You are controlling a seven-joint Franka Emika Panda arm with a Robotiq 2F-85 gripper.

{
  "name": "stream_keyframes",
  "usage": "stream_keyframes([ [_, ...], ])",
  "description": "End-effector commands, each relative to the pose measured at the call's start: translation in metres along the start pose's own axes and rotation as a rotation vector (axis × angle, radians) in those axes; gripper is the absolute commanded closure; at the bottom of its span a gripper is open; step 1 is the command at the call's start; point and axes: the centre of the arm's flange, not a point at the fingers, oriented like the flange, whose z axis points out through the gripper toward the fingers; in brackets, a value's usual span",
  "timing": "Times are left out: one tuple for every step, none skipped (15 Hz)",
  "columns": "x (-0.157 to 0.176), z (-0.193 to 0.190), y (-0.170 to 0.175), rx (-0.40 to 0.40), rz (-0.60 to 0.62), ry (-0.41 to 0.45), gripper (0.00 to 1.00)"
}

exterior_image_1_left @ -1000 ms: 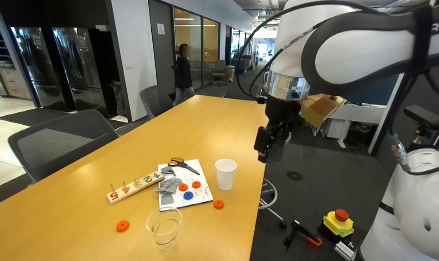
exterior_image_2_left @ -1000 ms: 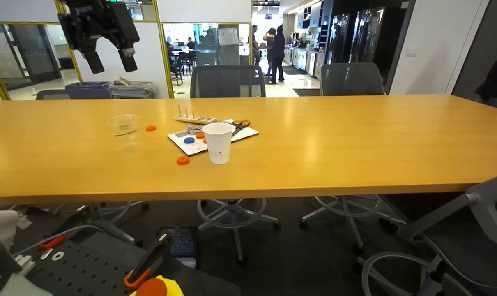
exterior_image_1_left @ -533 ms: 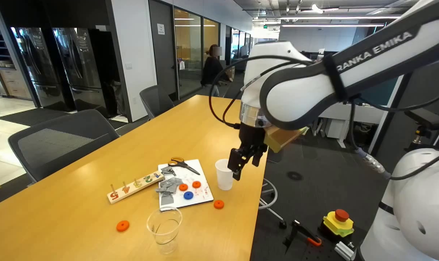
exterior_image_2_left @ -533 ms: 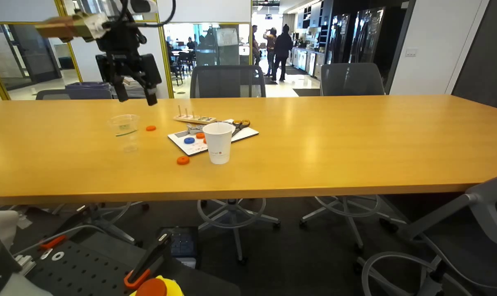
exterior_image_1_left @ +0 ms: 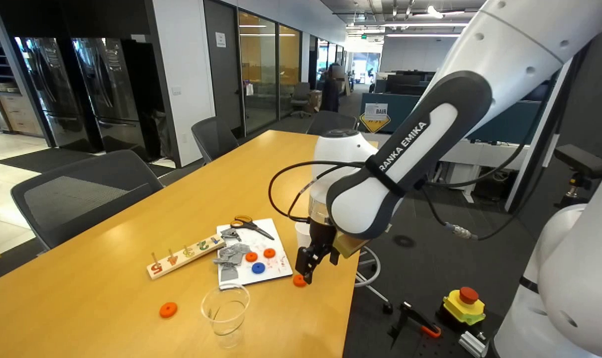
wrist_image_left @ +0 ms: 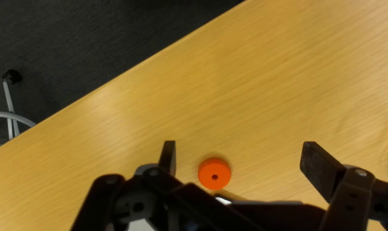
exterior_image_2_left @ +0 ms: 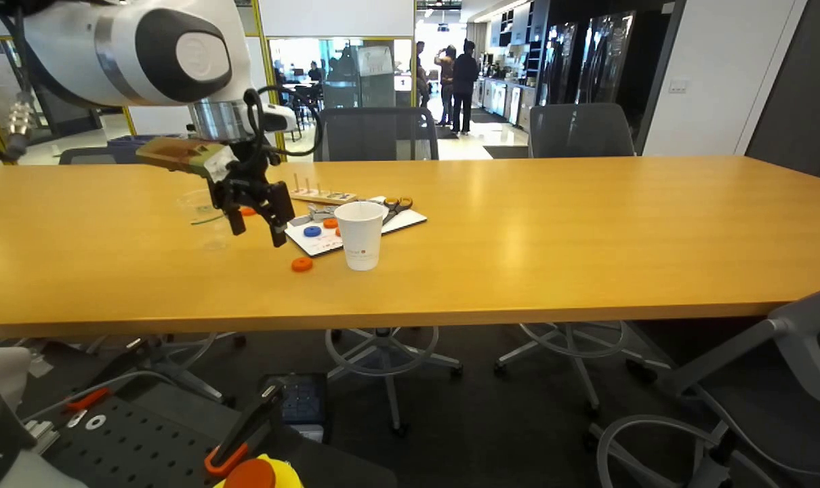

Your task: Pick up the orange and yellow objects from the table and put them in the two cups

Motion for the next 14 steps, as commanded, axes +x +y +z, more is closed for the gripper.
stream_keyframes([
  [0.022,0.037,0.004,-0.003,0.021,0.015,0.0],
  [0.028,0.042,0.005,-0.002,0.021,0.011,0.0],
  [0.031,0.047,0.007,-0.003,0.021,0.007,0.0],
  [0.035,0.052,0.008,-0.004,0.019,0.005,0.0],
  [0.039,0.055,0.009,-0.004,0.019,0.001,0.0],
  [0.045,0.059,0.011,-0.007,0.019,-0.004,0.0],
  [0.048,0.061,0.012,-0.007,0.02,-0.006,0.0],
  [0.054,0.064,0.014,-0.002,0.024,-0.013,0.0],
  [0.059,0.067,0.016,-0.001,0.029,-0.018,0.0],
  [0.064,0.07,0.016,0.002,0.032,-0.023,0.0],
  [0.069,0.073,0.016,0.001,0.034,-0.025,0.0],
  [0.073,0.076,0.015,0.001,0.034,-0.029,0.0],
  [0.076,0.079,0.014,0.003,0.034,-0.032,0.0],
  [0.079,0.081,0.013,0.006,0.034,-0.034,0.0],
])
